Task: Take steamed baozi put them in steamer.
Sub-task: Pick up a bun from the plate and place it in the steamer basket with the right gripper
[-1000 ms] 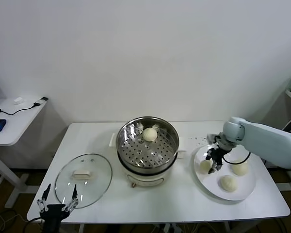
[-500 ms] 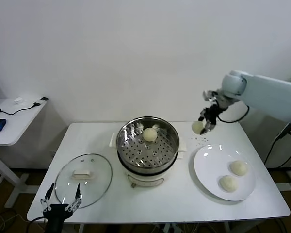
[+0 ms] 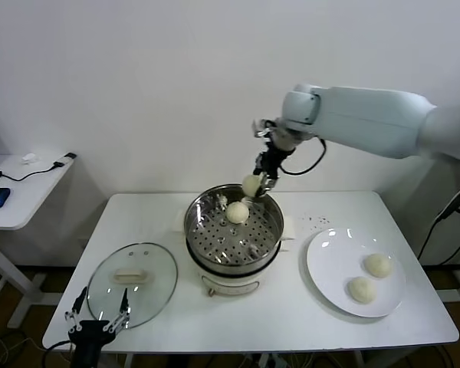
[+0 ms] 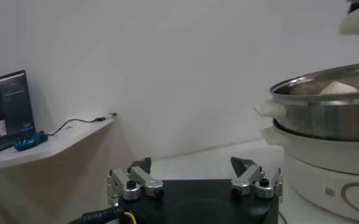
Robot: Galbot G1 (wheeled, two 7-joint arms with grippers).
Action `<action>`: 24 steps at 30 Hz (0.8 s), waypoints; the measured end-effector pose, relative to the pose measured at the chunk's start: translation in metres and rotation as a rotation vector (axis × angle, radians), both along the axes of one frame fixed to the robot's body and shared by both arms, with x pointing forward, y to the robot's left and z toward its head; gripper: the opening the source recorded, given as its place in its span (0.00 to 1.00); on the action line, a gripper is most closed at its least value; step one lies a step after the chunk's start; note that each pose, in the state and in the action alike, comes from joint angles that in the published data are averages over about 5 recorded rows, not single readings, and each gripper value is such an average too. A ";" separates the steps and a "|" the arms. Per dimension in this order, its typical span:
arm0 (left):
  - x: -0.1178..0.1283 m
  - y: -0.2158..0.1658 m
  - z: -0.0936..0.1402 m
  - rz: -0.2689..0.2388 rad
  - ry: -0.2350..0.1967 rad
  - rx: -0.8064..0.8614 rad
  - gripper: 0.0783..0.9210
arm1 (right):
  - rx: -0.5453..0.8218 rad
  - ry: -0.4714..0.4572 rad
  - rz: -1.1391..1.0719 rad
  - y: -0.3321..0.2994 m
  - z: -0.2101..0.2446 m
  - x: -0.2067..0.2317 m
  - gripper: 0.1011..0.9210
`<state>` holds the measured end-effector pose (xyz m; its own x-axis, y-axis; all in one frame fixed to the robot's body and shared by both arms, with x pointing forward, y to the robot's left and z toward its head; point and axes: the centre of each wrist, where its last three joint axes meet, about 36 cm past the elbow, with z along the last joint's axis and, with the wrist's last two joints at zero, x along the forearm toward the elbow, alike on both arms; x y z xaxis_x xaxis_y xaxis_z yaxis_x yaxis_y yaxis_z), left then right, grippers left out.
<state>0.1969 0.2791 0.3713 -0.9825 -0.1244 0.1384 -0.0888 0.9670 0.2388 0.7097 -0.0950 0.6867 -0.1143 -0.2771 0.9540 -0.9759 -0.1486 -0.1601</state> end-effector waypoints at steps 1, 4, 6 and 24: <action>0.000 0.001 0.000 0.000 0.001 0.002 0.88 | -0.003 0.003 0.008 0.009 -0.005 -0.002 0.59; -0.002 0.003 -0.002 0.000 0.004 0.008 0.88 | -0.011 0.013 0.028 0.033 -0.022 -0.007 0.59; -0.003 0.004 -0.003 0.001 0.007 0.012 0.88 | -0.015 0.020 0.036 0.046 -0.033 -0.011 0.59; -0.011 0.009 -0.010 0.011 0.030 0.017 0.88 | -0.032 0.071 0.045 0.086 -0.107 -0.027 0.63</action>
<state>0.1862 0.2881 0.3618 -0.9766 -0.1377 0.1654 -0.0920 0.9619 0.2575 0.6823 -0.0093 0.5793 -0.0336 -0.2493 0.9678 -0.9767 -0.1971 -0.0847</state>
